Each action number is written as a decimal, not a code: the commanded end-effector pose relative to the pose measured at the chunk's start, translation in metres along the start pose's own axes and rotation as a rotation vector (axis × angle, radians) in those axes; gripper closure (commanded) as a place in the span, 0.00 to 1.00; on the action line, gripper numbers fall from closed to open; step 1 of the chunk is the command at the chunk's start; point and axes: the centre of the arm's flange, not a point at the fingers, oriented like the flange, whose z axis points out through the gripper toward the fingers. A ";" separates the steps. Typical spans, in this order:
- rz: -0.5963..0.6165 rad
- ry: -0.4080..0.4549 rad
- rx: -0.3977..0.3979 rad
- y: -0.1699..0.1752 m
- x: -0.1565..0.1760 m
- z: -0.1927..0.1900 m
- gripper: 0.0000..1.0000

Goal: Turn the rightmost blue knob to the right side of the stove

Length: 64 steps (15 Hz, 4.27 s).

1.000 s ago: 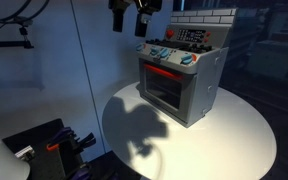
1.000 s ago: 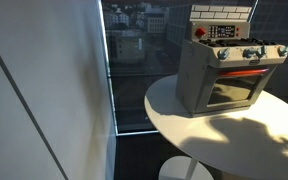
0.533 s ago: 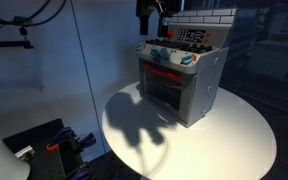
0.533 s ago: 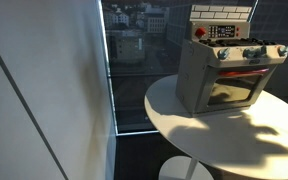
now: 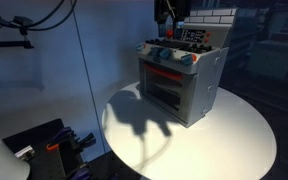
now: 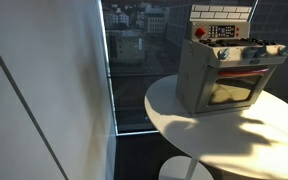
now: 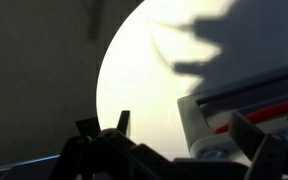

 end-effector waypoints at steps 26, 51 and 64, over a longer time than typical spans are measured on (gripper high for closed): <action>0.180 0.322 0.338 -0.018 0.031 0.054 0.00; 0.235 0.349 0.411 -0.044 0.048 0.086 0.00; 0.260 0.363 0.424 -0.037 0.049 0.087 0.51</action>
